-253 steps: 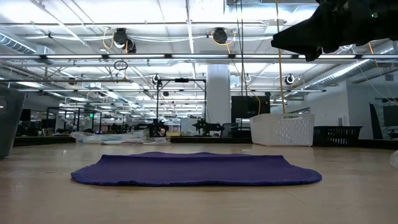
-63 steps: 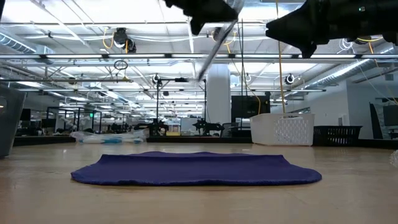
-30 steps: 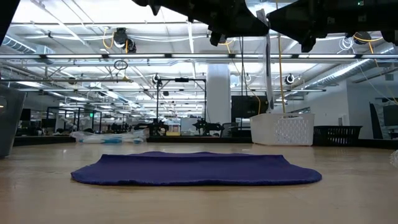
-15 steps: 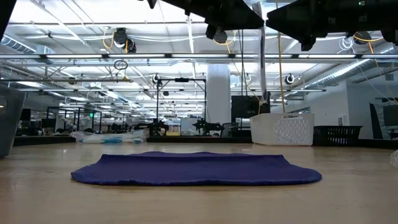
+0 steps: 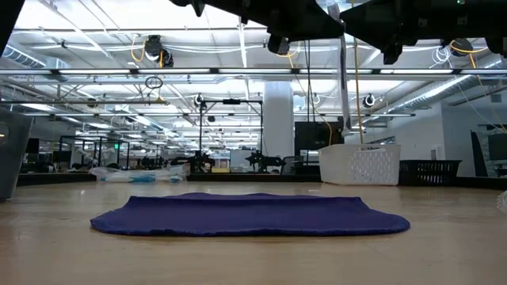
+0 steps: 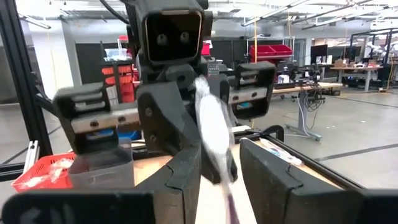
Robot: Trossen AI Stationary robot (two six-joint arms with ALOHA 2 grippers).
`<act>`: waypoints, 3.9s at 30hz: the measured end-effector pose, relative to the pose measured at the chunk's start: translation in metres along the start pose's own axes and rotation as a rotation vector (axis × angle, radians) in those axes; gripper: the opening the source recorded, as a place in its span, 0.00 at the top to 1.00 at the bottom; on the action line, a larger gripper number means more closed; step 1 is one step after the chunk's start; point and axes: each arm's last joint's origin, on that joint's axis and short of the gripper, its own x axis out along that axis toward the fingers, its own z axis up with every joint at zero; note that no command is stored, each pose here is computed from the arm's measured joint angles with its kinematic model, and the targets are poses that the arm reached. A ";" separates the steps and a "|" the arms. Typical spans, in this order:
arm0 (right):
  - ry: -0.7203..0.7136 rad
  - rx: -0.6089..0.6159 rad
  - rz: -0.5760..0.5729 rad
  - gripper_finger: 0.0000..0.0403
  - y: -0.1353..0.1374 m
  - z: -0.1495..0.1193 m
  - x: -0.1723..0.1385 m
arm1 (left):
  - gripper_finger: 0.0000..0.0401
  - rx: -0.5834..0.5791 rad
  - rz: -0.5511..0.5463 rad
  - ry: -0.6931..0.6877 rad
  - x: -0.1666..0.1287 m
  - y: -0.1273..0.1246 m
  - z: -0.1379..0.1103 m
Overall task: Pick & Place Toothbrushes
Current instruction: Put the violet toothbrush into the black basket
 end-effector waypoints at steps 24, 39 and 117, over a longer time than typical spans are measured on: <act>0.037 -0.043 -0.002 0.97 0.000 -0.004 0.000 | 0.98 -0.007 -0.016 -0.003 0.016 -0.001 -0.016; 0.010 -0.071 -0.006 0.98 -0.003 0.005 -0.004 | 0.87 0.025 0.008 0.069 -0.002 0.004 -0.005; 0.442 -0.359 -1.155 0.97 -0.198 0.009 -0.047 | 0.87 -0.022 -0.063 0.163 -0.016 -0.026 -0.004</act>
